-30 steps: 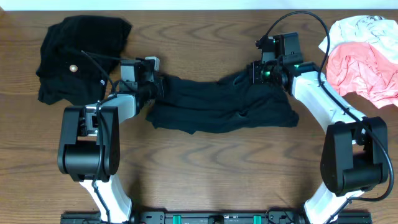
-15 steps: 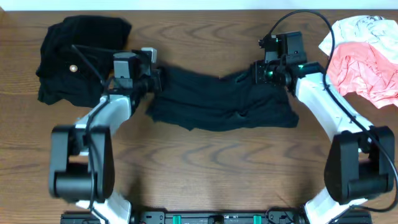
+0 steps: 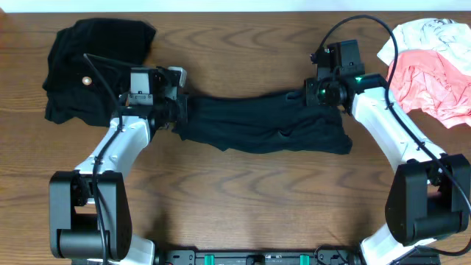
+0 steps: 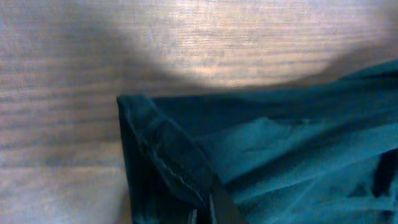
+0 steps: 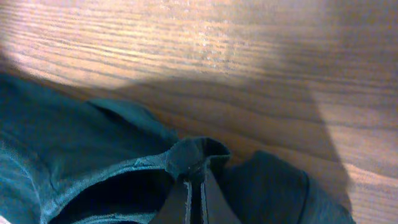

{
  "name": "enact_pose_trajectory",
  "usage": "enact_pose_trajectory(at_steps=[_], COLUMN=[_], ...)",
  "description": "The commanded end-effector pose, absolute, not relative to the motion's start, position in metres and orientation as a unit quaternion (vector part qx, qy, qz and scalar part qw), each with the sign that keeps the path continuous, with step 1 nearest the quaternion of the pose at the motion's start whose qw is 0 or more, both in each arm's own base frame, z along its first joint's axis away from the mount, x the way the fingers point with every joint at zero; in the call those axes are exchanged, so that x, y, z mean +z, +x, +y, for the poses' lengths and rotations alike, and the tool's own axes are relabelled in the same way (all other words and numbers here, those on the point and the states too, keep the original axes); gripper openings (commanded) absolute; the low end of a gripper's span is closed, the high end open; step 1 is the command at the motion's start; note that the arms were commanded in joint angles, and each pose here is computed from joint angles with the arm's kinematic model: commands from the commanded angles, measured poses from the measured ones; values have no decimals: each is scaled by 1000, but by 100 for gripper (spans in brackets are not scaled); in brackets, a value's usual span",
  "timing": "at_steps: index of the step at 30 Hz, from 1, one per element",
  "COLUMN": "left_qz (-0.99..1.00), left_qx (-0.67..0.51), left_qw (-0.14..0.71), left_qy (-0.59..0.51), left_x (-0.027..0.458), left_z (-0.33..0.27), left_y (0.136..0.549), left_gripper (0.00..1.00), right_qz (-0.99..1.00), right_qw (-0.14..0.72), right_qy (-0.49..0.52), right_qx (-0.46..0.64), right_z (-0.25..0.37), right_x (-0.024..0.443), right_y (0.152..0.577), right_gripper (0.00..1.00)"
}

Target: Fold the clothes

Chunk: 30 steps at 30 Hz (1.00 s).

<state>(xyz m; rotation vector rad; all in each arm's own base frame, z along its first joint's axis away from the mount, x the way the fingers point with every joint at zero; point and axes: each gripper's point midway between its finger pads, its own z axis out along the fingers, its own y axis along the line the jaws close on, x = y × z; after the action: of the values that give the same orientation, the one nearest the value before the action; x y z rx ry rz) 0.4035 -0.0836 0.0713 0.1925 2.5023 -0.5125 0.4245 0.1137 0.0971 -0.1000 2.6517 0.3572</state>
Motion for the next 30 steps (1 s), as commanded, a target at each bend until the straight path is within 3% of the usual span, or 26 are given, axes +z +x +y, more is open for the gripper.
enact_pose_trajectory(at_steps=[1, 16, 18, 21, 25, 30], left_qz=[936, 953, 953, 953, 951, 940], left_qx=[-182, -160, -160, -160, -160, -159], left_qw=[290, 248, 247, 248, 255, 292], left_qy=[78, 64, 64, 64, 65, 71], left_x=[78, 61, 61, 61, 66, 93], left_z=[-81, -72, -72, -72, -72, -72], left_y=[404, 386, 386, 386, 387, 392], left_gripper=[6, 7, 12, 31, 37, 37], right_qz=[962, 965, 965, 964, 963, 962], right_qw=[241, 232, 233, 235, 238, 241], right_qy=[-44, -43, -43, -43, -44, -44], right_qx=[117, 116, 116, 116, 116, 117], right_z=[112, 111, 111, 112, 112, 112], right_x=[107, 105, 105, 105, 106, 107], right_y=[426, 422, 422, 423, 424, 426], right_gripper=[1, 1, 1, 1, 1, 1])
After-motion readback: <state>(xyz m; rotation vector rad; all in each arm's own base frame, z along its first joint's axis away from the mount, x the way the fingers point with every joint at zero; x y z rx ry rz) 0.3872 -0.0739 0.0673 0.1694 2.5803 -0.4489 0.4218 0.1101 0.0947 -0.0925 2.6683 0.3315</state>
